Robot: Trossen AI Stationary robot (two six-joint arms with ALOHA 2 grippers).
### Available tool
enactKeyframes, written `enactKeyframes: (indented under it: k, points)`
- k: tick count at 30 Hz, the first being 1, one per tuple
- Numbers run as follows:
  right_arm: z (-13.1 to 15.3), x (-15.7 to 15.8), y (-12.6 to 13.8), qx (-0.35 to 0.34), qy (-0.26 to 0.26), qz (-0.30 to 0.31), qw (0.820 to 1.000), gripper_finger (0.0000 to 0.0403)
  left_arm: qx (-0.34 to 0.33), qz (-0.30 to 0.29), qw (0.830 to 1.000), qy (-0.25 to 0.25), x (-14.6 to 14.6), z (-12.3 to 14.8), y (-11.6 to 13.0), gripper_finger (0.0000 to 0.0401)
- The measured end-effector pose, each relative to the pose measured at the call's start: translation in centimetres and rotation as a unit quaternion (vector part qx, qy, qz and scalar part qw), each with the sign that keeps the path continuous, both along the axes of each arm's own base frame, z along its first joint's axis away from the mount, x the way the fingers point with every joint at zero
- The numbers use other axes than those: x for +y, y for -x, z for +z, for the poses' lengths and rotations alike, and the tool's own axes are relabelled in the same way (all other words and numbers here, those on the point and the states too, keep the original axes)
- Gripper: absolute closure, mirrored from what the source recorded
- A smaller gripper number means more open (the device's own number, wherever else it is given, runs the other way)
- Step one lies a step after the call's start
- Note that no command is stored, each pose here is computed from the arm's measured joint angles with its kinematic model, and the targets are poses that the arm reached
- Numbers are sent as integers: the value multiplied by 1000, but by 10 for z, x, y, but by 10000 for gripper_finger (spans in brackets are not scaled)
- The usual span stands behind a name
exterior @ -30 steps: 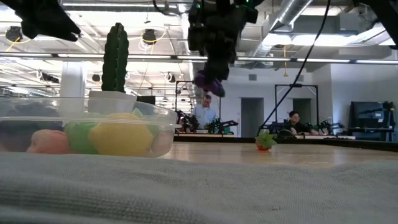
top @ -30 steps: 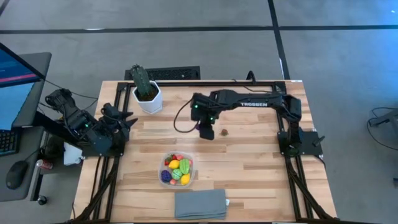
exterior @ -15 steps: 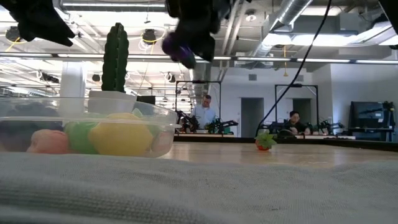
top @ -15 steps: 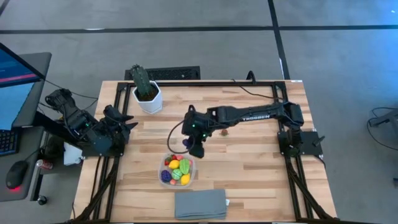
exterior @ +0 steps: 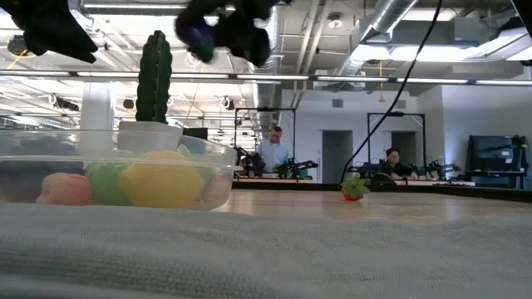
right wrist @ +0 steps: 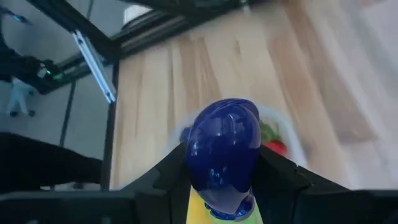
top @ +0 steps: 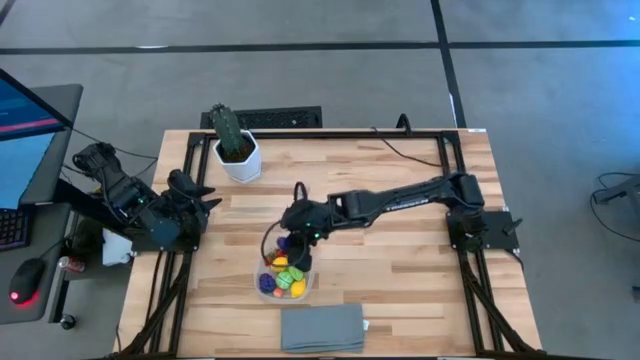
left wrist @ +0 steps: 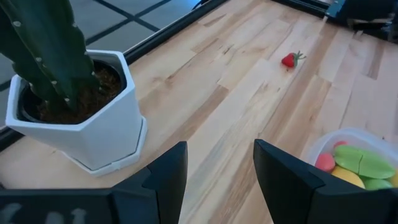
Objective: Pick and placing Produce into tupperware
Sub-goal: Put the eggplant into the transparent bin
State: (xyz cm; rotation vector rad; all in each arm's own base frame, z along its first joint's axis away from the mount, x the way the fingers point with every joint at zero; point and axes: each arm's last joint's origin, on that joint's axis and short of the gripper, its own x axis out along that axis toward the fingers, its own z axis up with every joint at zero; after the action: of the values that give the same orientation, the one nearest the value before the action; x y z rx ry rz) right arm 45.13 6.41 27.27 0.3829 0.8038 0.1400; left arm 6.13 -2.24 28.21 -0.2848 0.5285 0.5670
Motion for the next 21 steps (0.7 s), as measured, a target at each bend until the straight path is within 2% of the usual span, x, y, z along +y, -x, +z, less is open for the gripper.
enactKeyframes:
  k: [17,21]
  points:
    - [-50,40,-31,-28,-62,-25,997,234,12,-11,1000,-17,0,0,0,227]
    - [-50,45,-31,-32,-66,-27,997,236,14,-14,1000,-21,0,0,0,227]
